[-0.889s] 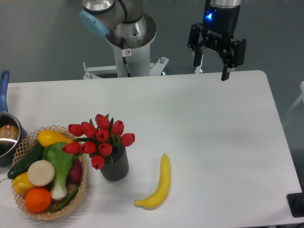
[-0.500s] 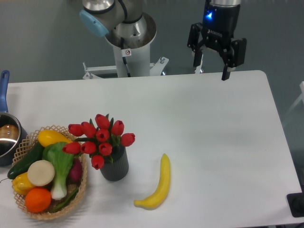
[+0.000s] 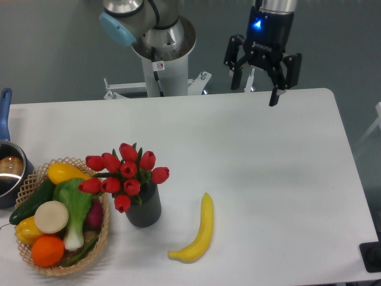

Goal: Pick up the flowers from the vase
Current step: 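Move the open gripper down toward the red tulips in the grey vase, then lower the gripper around the tulip stems and close it, then lift the gripped tulips straight up out of the grey vase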

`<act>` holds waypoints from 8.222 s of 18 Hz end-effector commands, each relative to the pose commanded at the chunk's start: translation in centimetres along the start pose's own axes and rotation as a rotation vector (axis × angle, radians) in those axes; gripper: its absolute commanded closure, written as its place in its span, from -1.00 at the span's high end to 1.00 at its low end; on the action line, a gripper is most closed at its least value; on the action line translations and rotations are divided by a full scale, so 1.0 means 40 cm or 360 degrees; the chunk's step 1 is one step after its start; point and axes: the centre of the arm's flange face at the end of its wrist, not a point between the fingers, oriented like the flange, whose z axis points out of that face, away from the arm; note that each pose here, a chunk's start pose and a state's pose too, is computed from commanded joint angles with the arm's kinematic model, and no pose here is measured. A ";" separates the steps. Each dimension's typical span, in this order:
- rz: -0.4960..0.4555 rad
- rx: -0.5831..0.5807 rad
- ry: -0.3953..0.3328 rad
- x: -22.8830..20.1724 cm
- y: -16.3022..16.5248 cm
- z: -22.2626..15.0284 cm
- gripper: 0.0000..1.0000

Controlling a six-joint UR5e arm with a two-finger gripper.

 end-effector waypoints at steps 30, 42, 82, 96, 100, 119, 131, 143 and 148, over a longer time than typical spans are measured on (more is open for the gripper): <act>-0.0179 0.0371 0.0527 0.240 -0.023 0.373 1.00; -0.0085 0.0498 0.0614 0.271 -0.078 0.481 1.00; 0.0053 0.0565 0.0715 0.289 -0.171 0.594 0.89; 0.0033 0.0610 0.0717 0.278 -0.170 0.585 -0.18; 0.0024 0.0630 0.0718 0.274 -0.169 0.580 -0.23; -0.0254 0.0915 0.0664 0.149 -0.299 0.331 -0.17; -0.0342 0.0990 0.0603 0.115 -0.341 0.181 -0.17; -0.0461 0.1120 0.0450 -0.027 -0.243 0.044 -0.17; -0.0468 0.1114 0.0410 -0.054 -0.207 0.047 -0.17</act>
